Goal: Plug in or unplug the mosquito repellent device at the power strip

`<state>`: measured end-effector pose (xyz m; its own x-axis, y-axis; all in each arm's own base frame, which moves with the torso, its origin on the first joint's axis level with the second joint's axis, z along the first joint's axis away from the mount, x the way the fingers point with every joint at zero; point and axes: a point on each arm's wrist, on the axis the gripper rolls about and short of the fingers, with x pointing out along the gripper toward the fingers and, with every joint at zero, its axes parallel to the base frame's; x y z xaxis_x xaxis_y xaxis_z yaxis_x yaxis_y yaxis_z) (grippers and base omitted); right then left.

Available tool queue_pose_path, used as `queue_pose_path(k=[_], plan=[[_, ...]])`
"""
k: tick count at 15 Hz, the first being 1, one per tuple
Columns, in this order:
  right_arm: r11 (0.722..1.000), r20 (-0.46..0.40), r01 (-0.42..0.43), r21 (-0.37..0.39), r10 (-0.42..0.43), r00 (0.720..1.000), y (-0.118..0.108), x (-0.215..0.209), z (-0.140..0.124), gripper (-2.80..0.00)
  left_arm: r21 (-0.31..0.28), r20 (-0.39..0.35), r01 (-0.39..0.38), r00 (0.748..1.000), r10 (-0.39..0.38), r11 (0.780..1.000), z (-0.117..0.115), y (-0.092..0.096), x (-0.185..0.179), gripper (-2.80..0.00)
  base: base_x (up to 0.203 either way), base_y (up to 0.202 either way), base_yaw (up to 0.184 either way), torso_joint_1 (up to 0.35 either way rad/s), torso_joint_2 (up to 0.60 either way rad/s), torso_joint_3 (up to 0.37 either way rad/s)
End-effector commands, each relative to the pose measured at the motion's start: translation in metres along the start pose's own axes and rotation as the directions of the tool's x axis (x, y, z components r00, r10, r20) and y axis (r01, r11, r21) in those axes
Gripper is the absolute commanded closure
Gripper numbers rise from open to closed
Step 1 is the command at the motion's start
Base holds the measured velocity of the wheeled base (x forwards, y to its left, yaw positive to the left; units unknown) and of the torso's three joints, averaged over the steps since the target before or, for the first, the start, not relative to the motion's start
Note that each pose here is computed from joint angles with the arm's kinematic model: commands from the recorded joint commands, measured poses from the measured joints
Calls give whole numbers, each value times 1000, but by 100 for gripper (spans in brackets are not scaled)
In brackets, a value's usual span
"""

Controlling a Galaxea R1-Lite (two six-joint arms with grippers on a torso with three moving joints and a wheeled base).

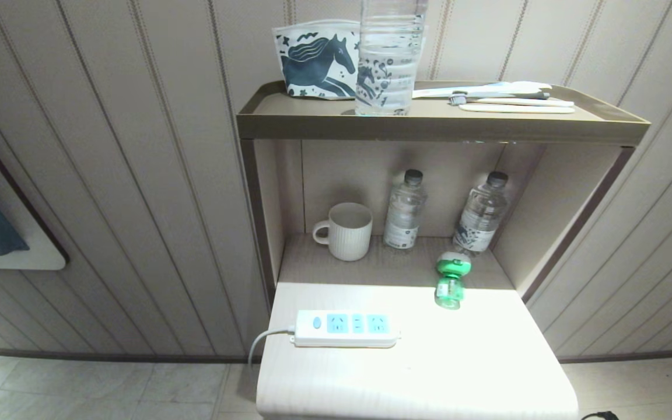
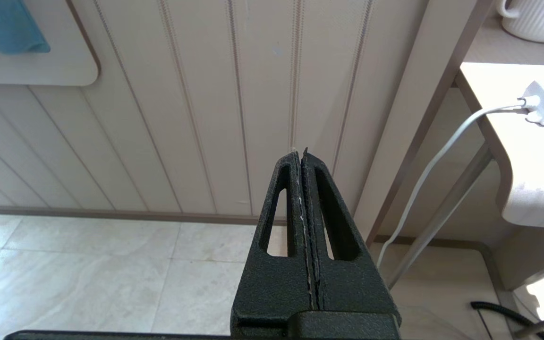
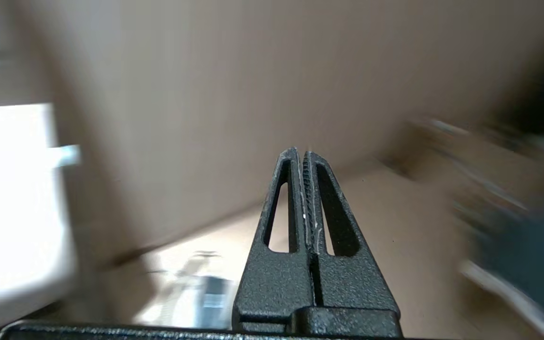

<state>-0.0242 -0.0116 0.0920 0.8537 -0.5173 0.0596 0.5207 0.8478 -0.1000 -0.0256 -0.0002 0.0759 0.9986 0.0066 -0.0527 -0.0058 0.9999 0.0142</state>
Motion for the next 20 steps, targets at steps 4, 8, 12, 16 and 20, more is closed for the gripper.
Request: queue_pose_path(k=[4, 8, 12, 16, 20], plan=[[846, -30, -533, 17, 534, 845, 11, -7, -14, 0, 4, 1, 8, 1000, -8, 1000, 0, 0, 0, 0, 0, 0, 0, 0, 0, 0], [843, -38, -532, 80, 536, 843, 12, -7, -16, 0, 21, 1, 11, 1000, -11, 1000, -1, 0, 0, 0, 0, 0, 0, 0, 0, 0], [847, -36, -515, 131, 523, 852, 12, -6, -16, 0, -13, -1, 2, 1000, -2, 1000, -1, 0, 1, 0, 0, 0, 0, 0, 0, 0], [847, -36, -515, 130, 523, 852, 12, -6, -16, 0, -13, -1, 2, 1000, -2, 1000, -1, 0, 1, 0, 0, 0, 0, 0, 0, 0], [848, -31, -515, 128, 522, 852, 12, -6, -16, 0, -11, -1, 2, 1000, -2, 1000, -1, 0, 1, 0, 0, 0, 0, 0, 0, 0]])
